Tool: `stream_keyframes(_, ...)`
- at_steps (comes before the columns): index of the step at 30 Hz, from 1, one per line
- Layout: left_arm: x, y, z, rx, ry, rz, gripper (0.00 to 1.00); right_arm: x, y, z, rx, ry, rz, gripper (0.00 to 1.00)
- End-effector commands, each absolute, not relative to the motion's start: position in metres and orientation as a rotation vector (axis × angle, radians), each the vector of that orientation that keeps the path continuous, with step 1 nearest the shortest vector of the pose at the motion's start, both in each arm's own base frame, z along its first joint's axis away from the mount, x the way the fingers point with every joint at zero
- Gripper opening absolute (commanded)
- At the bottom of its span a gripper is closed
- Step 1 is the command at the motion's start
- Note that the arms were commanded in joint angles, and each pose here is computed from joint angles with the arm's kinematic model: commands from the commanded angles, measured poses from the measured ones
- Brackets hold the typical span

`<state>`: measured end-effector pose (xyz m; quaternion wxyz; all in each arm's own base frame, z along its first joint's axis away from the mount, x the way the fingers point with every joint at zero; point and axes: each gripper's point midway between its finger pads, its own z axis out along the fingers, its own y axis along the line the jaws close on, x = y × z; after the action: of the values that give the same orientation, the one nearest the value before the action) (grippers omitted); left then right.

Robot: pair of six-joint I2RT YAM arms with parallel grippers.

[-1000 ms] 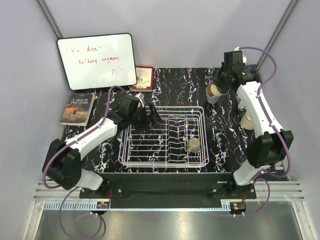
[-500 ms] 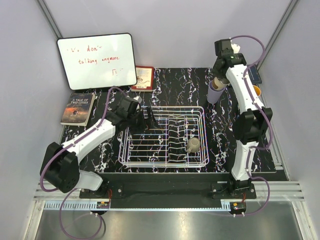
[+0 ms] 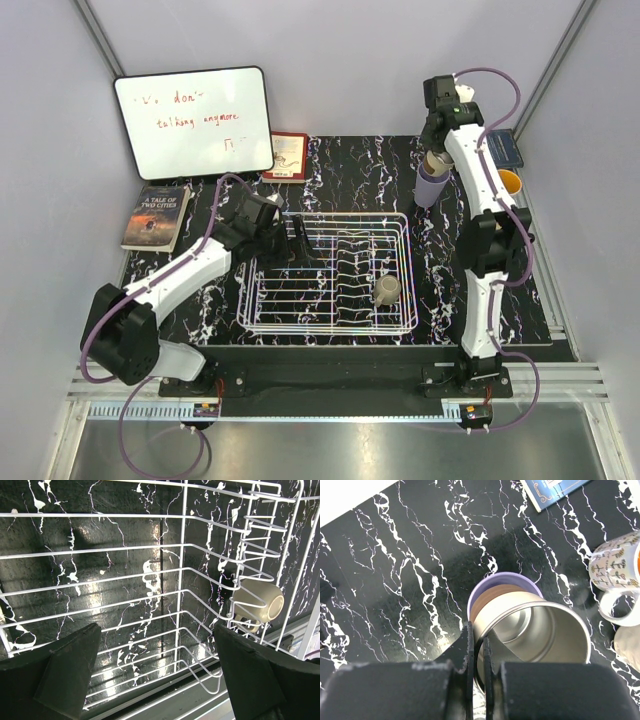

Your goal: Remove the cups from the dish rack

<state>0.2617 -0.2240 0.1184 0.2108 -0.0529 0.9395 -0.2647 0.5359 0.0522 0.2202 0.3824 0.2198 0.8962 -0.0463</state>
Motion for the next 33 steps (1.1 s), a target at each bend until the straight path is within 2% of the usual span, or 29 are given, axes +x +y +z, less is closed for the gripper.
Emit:
stream_keyframes(1, 0.273, -0.226, 0.128, -0.131, 2.577, -0.723, 0.99, 0.548, 0.051, 0.224, 0.572, 2.246, -0.133, 0.00)
stream_keyframes(14, 0.274, -0.228, 0.120, -0.133, 2.605, -0.710, 0.99, 0.553, 0.053, 0.190, 0.549, 2.318, -0.163, 0.02)
stream_keyframes(16, 0.274, -0.227, 0.120, -0.129, 2.602, -0.708, 0.99, 0.554, 0.055, 0.190, 0.547, 2.319, -0.147, 0.14)
stream_keyframes(17, 0.274, -0.227, 0.119, -0.129, 2.606, -0.703, 0.99, 0.555, 0.056, 0.191, 0.547, 2.318, -0.138, 0.24)
stream_keyframes(21, 0.274, -0.227, 0.118, -0.129, 2.609, -0.702, 0.99, 0.558, 0.057, 0.214, 0.556, 2.265, -0.107, 0.46)
stream_keyframes(24, 0.275, -0.228, 0.118, -0.127, 2.611, -0.702, 0.99, 0.557, 0.057, 0.234, 0.560, 2.225, -0.087, 0.55)
stream_keyframes(29, 0.277, -0.230, 0.122, -0.114, 2.601, -0.710, 0.99, 0.544, 0.067, 0.279, 0.557, 2.161, 0.026, 0.61)
stream_keyframes(32, 0.278, -0.235, 0.129, -0.088, 2.588, -0.740, 0.99, 0.515, 0.089, 0.334, 0.508, 2.098, 0.175, 0.67)
stream_keyframes(33, 0.278, -0.238, 0.132, -0.073, 2.584, -0.749, 0.99, 0.505, 0.099, 0.334, 0.483, 2.121, 0.219, 0.69)
